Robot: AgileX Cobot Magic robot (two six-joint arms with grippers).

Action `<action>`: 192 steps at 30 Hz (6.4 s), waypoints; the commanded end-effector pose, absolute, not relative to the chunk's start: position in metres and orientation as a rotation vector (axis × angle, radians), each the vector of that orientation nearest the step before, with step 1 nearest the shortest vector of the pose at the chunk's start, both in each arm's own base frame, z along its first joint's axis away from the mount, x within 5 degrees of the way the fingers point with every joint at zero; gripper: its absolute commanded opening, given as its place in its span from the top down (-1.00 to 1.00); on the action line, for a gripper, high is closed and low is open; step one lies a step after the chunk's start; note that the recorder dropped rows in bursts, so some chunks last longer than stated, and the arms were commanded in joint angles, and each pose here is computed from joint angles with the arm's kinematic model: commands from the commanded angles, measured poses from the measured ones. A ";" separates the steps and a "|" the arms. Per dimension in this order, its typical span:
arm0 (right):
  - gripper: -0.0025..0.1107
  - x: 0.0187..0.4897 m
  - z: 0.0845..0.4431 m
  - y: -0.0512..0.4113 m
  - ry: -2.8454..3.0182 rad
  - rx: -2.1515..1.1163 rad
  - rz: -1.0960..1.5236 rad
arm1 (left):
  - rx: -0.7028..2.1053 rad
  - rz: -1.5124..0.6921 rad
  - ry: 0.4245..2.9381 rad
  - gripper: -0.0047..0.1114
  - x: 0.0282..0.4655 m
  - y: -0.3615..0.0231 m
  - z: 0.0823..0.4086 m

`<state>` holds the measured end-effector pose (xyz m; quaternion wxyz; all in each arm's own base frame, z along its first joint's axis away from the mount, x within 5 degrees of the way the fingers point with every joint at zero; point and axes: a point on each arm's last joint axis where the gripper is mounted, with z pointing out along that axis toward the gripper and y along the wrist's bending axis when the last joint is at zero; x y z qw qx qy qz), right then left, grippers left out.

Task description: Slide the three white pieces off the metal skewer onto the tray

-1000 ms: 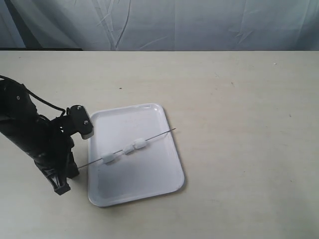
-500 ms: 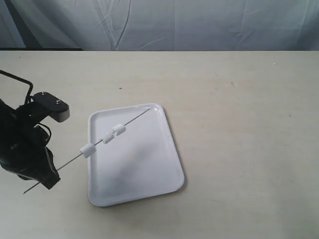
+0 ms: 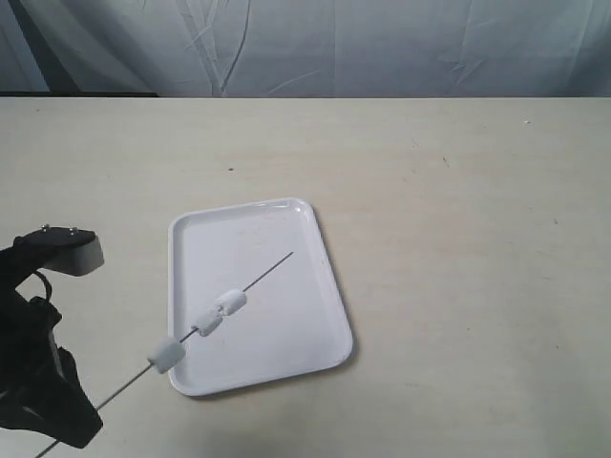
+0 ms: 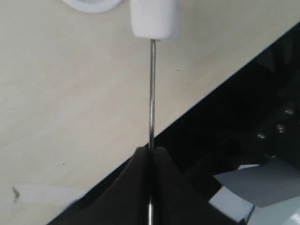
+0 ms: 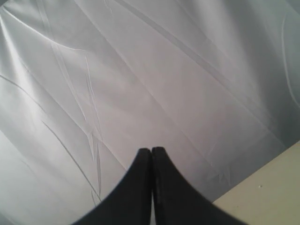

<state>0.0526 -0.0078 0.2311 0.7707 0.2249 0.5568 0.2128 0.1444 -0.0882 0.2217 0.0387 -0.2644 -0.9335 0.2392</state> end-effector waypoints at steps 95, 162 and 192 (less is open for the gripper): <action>0.58 0.213 0.121 0.244 2.405 0.074 1.328 | -0.200 1.276 -3.169 0.92 0.087 -0.084 0.175; 0.69 0.222 0.136 0.259 2.354 -0.012 1.413 | -0.294 1.416 -2.874 0.92 0.066 -0.093 0.181; 0.51 0.275 0.145 0.248 2.498 0.001 0.697 | -0.138 1.266 -2.661 0.92 0.022 -0.082 0.174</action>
